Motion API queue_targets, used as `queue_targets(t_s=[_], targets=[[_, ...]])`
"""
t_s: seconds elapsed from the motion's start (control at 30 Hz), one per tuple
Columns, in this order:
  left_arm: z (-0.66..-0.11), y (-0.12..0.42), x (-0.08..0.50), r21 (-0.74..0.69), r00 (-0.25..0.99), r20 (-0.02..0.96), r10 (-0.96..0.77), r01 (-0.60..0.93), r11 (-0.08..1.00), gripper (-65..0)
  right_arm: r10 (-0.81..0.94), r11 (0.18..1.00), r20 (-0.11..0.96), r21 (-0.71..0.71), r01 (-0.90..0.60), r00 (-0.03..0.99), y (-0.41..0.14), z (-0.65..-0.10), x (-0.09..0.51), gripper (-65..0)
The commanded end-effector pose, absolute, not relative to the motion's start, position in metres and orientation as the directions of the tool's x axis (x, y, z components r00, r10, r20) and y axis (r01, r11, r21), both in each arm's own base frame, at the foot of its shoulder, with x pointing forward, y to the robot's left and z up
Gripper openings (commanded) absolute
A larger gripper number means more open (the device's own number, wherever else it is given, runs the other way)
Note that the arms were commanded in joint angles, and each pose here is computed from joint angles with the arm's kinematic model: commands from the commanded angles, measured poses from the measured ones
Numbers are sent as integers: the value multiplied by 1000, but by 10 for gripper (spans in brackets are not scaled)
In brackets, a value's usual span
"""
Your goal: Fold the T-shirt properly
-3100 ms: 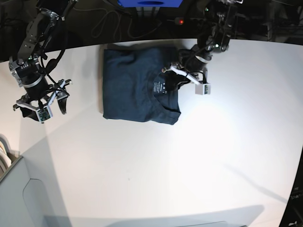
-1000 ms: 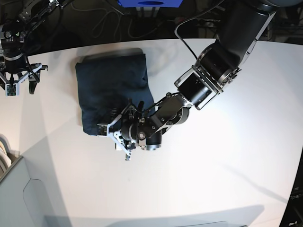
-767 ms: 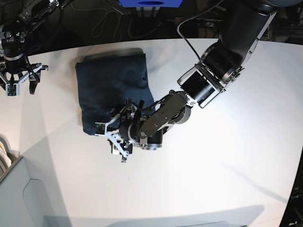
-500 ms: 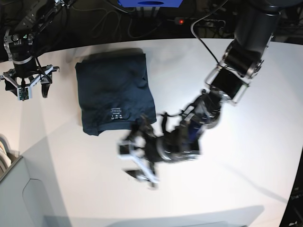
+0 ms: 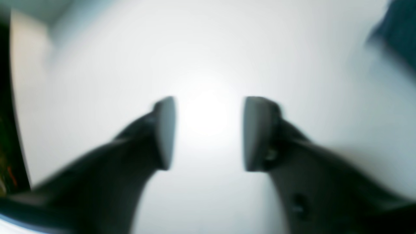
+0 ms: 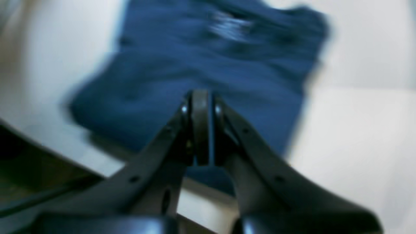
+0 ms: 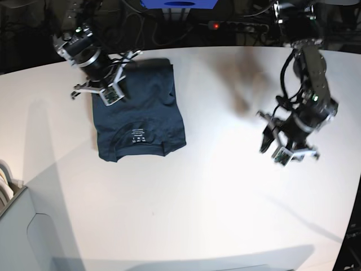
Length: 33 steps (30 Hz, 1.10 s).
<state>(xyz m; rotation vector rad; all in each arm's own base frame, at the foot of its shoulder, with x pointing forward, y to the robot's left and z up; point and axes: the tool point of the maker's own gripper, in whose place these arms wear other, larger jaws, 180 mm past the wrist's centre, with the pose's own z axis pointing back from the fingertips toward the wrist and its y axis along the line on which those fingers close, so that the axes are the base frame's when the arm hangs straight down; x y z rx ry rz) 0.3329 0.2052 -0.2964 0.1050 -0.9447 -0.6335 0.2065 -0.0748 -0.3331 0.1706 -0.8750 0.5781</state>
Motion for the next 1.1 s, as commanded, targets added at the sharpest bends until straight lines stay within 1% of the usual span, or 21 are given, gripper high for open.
queue_targets(t_s=[0.0, 0.03, 0.1, 0.13, 0.3, 0.4, 0.57, 0.7, 0.8, 0.93, 1.0, 1.07], targets=[[-283, 208, 331, 347, 385, 762, -521, 437, 830, -488, 398, 817, 793, -76, -572, 462, -63, -325, 205, -650], [-290, 217, 322, 329, 412, 760, -502, 422, 845, -549, 397, 806, 789, -55, -589, 469, -55, -329, 200, -650], [-299, 231, 308, 308, 456, 752, -476, 394, 866, -637, 397, 788, 786, -27, -615, 474, -43, -335, 195, -650], [-304, 237, 301, 296, 476, 749, -461, 382, 875, -650, 399, 779, 784, -17, -626, 476, -39, -338, 193, -650], [-318, 259, 276, 284, 543, 719, -435, 341, 896, -650, 392, 766, 765, 37, -642, 511, -30, -358, 192, -650], [-324, 262, 267, 268, 567, 714, -412, 323, 908, -650, 387, 765, 745, 68, -640, 543, -29, -374, 192, -650], [-326, 272, 261, 256, 591, 718, -369, 269, 929, -650, 348, 757, 755, 124, -641, 557, -24, -389, 185, -650], [-330, 271, 257, 248, 600, 712, -363, 269, 931, -650, 314, 755, 763, 159, -636, 565, -20, -393, 174, -650], [-332, 269, 256, 245, 602, 709, -366, 277, 929, -650, 287, 762, 811, 129, -635, 509, -22, -372, 180, -650], [-332, 270, 256, 246, 605, 708, -365, 274, 930, -650, 311, 761, 867, 19, -648, 390, -29, -327, 189, -650], [-332, 271, 256, 246, 605, 708, -364, 272, 930, -650, 331, 779, 870, -32, -627, 367, -43, -317, 193, -650], [-332, 271, 256, 246, 605, 708, -364, 272, 930, -650, 337, 817, 861, -66, -573, 382, -69, -317, 200, -650]])
